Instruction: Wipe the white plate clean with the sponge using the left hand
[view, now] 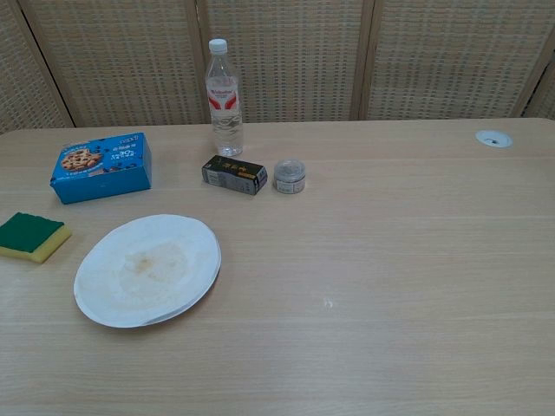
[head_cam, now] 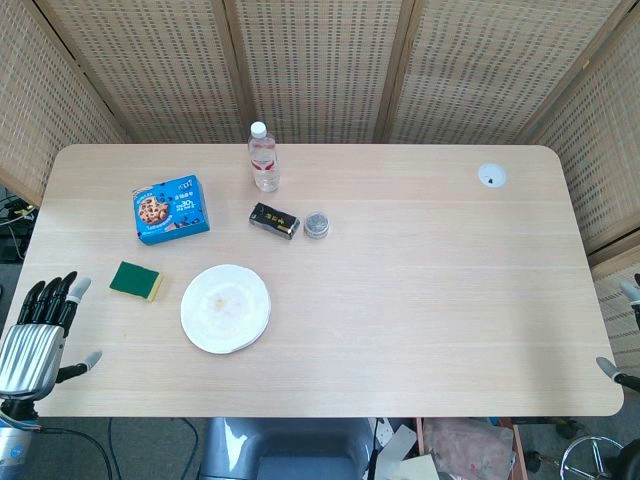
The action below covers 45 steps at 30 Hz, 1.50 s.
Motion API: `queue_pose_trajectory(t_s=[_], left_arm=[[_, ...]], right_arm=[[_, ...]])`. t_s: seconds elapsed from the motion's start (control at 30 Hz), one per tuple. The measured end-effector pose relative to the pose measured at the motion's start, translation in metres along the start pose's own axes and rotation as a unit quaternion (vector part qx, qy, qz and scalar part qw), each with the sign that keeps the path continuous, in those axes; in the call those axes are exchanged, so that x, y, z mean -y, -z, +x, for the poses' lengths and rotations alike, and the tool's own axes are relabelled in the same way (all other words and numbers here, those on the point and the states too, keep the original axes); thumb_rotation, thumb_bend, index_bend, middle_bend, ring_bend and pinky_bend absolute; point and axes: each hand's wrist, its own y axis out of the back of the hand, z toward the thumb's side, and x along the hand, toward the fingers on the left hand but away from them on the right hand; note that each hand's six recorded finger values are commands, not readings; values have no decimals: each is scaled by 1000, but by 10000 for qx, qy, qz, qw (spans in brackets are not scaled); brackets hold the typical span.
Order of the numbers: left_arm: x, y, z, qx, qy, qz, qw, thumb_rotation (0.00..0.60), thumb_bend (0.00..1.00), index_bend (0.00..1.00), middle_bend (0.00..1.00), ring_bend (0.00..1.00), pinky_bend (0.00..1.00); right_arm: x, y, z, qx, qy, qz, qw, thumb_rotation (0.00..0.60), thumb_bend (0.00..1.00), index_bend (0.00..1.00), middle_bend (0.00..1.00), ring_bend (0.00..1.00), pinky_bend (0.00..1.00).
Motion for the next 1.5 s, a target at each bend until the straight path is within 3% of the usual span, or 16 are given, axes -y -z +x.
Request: queue_pose_trajectory(t_s=[0.23, 0.43, 0.5, 0.77, 0.93, 1.17, 1.5], left_arm=[[4, 1, 2, -3, 61, 29, 10000, 600, 0, 0, 0, 0, 0], [17, 3, 15, 52, 345, -16, 9994, 600, 0, 0, 0, 0, 0], [25, 5, 25, 86, 503, 14, 9987, 600, 0, 0, 0, 0, 5], [63, 29, 83, 399, 1120, 712, 9904, 600, 0, 10, 8, 26, 197], [85, 44, 117, 528, 1401, 973, 9839, 600, 0, 104, 79, 90, 241], [116, 45, 157, 679, 1647, 1033, 9786, 600, 1, 165, 110, 124, 222], [153, 25, 181, 1017, 1956, 1301, 9667, 600, 1, 186, 125, 131, 185]], right_arm=[[-2, 3, 0, 52, 7, -37, 10000, 600, 0, 0, 0, 0, 0], [-4, 4, -1, 65, 25, -60, 10000, 600, 0, 0, 0, 0, 0], [-4, 3, -1, 73, 24, -33, 10000, 600, 0, 0, 0, 0, 0], [0, 8, -5, 218, -42, 77, 9997, 600, 0, 0, 0, 0, 0], [4, 10, -7, 312, -103, 164, 9993, 600, 0, 0, 0, 0, 0], [6, 13, -11, 447, -116, 282, 9985, 600, 0, 0, 0, 0, 0], [13, 17, -15, 610, -230, 318, 9974, 600, 0, 0, 0, 0, 0]])
